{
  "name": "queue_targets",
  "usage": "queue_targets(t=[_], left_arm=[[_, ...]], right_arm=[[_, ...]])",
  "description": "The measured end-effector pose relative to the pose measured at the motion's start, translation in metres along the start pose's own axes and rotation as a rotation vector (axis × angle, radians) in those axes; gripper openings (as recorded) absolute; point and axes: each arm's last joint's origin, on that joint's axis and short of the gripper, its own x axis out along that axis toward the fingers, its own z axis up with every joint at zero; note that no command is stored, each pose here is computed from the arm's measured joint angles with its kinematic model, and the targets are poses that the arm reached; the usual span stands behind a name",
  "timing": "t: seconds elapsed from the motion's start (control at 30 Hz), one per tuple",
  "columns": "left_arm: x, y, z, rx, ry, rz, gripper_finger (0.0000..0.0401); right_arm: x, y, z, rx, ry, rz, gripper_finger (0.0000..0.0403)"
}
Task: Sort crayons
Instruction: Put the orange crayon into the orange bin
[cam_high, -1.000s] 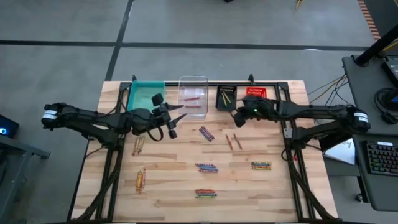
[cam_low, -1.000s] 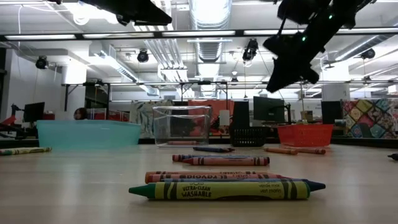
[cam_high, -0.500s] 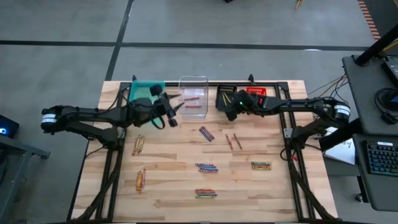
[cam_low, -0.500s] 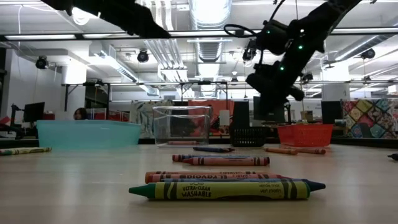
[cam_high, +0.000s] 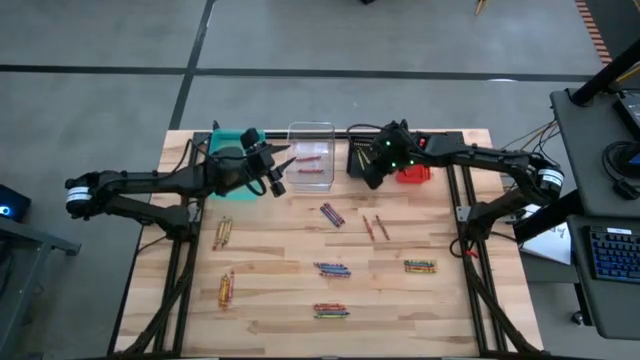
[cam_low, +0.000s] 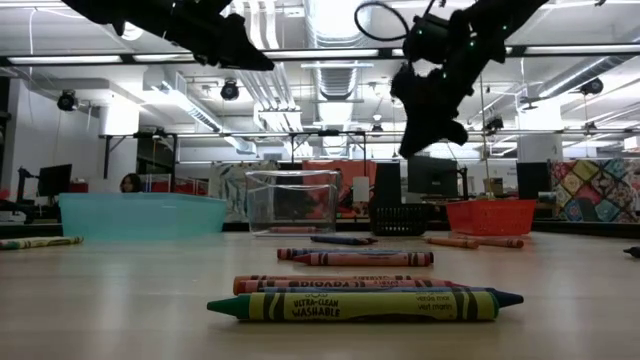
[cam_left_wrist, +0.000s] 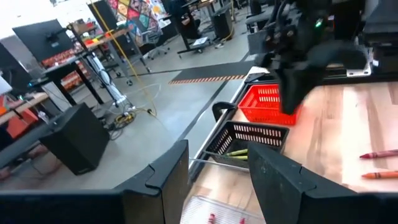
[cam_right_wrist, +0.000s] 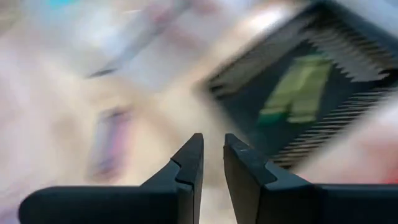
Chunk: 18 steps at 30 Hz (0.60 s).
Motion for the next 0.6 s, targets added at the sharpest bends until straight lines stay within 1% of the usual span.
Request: queue_targets(t=[0.07, 0.1, 0.13, 0.2, 0.4, 0.5, 0.6], left_arm=[[0.0, 0.0, -0.001, -0.008, 0.005, -0.002, 0.0149], [0.0, 0.0, -0.001, -0.008, 0.009, -0.002, 0.0149], [0.0, 0.0, -0.001, -0.008, 0.009, -0.002, 0.0149], [0.0, 0.0, -0.001, -0.008, 0.009, -0.002, 0.0149], [0.0, 0.0, -0.001, 0.011, 0.011, 0.001, 0.0149], [0.0, 0.0, -0.001, 0.053, 0.007, 0.004, 0.0149], [0.0, 0.001, 0.001, 0.087, -0.008, 0.011, 0.0149]], right_arm=[[-0.002, 0.009, -0.002, 0.005, 0.068, 0.156, 0.0052], [-0.003, 0.015, -0.003, -0.002, 0.091, 0.216, 0.0052], [-0.003, 0.02, -0.003, -0.014, 0.102, 0.255, 0.0052], [-0.004, 0.029, -0.005, -0.017, 0.12, 0.284, 0.0052], [-0.004, 0.043, -0.019, 0.016, 0.235, 0.276, 0.0052], [-0.002, 0.044, -0.029, 0.094, 0.305, 0.212, 0.0052], [0.003, 0.043, -0.035, 0.144, 0.357, 0.156, 0.0052]])
